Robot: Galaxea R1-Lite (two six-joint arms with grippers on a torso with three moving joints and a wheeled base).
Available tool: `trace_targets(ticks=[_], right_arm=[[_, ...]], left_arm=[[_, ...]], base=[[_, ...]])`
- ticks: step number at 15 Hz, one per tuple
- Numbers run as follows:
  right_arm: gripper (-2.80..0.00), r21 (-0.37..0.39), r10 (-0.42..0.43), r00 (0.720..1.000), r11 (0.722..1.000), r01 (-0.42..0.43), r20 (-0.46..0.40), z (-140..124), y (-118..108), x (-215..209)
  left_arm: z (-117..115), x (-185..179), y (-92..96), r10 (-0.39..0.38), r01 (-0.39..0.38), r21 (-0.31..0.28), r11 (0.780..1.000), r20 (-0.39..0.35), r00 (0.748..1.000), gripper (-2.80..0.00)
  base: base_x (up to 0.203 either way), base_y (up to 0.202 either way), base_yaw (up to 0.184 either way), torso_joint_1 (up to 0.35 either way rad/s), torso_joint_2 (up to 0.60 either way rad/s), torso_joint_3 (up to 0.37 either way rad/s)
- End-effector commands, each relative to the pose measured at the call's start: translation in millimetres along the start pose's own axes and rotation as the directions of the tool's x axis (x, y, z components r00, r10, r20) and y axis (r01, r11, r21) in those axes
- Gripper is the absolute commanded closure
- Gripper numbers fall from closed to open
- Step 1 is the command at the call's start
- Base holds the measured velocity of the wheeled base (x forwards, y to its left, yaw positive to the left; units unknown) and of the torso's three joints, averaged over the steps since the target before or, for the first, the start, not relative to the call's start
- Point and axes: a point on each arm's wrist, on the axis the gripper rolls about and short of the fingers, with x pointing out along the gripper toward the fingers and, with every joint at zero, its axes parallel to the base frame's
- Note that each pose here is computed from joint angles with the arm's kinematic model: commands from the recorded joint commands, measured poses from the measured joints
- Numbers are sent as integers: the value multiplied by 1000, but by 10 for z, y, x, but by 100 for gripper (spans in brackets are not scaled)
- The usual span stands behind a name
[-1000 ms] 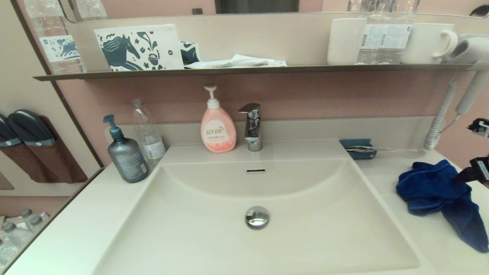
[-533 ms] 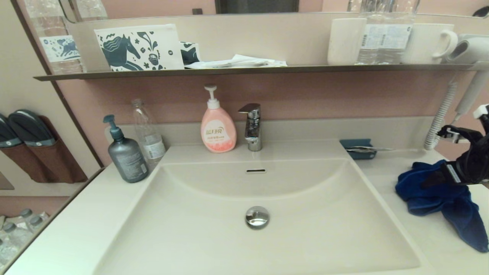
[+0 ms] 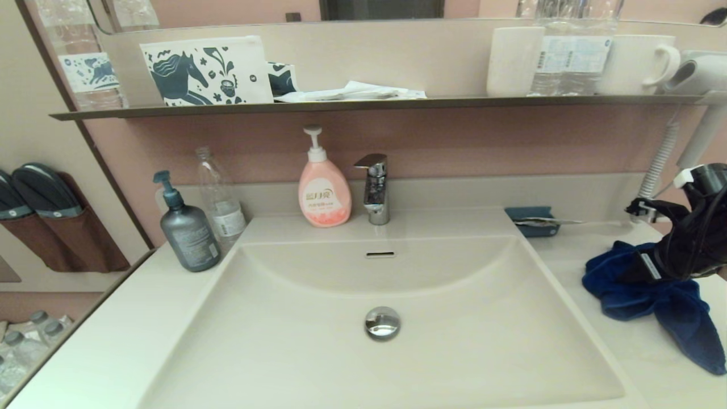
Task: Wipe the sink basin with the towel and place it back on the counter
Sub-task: Pick up the cloth, then wipe the sink
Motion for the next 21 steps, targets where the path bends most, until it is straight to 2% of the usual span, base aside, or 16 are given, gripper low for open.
trace_targets(ticks=[1, 8, 11, 14, 16, 18, 21], right_arm=[[0, -2, 5, 1000, 1000, -5, -12, -50, 22, -20], [0, 19, -26, 998, 1000, 25, 58, -262, 43, -836], [0, 33, -47, 988, 999, 43, 148, -356, 111, -1266], [0, 77, -37, 968, 997, 19, 247, -322, 249, -1640], [0, 108, 45, 952, 991, -82, 304, -273, 462, -1953], [0, 104, 158, 933, 974, -201, 324, -265, 754, -2154], [0, -5, 281, 904, 956, -295, 323, -275, 1211, -2300]], left_arm=[[2, 0, 0, 0, 0, 0, 1000, -1, 1000, 0], [0, 1, 0, 0, 0, 0, 1000, -1, 1000, 0], [-2, 2, 0, 0, 0, 0, 1000, -2, 1000, 0], [-2, 2, 0, 0, 0, 0, 1000, -2, 1000, 0], [2, 0, 0, 0, 0, 0, 1000, -1, 1000, 0], [-2, 2, 0, 0, 0, 0, 1000, -2, 1000, 0], [2, 1, 0, 0, 0, 0, 1000, -1, 1000, 0]], base=[[0, 0, 0, 0, 0, 0], [0, 0, 0, 0, 0, 0], [0, 0, 0, 0, 0, 0], [0, 0, 0, 0, 0, 0], [0, 0, 0, 0, 0, 0], [0, 0, 0, 0, 0, 0], [0, 0, 0, 0, 0, 0]])
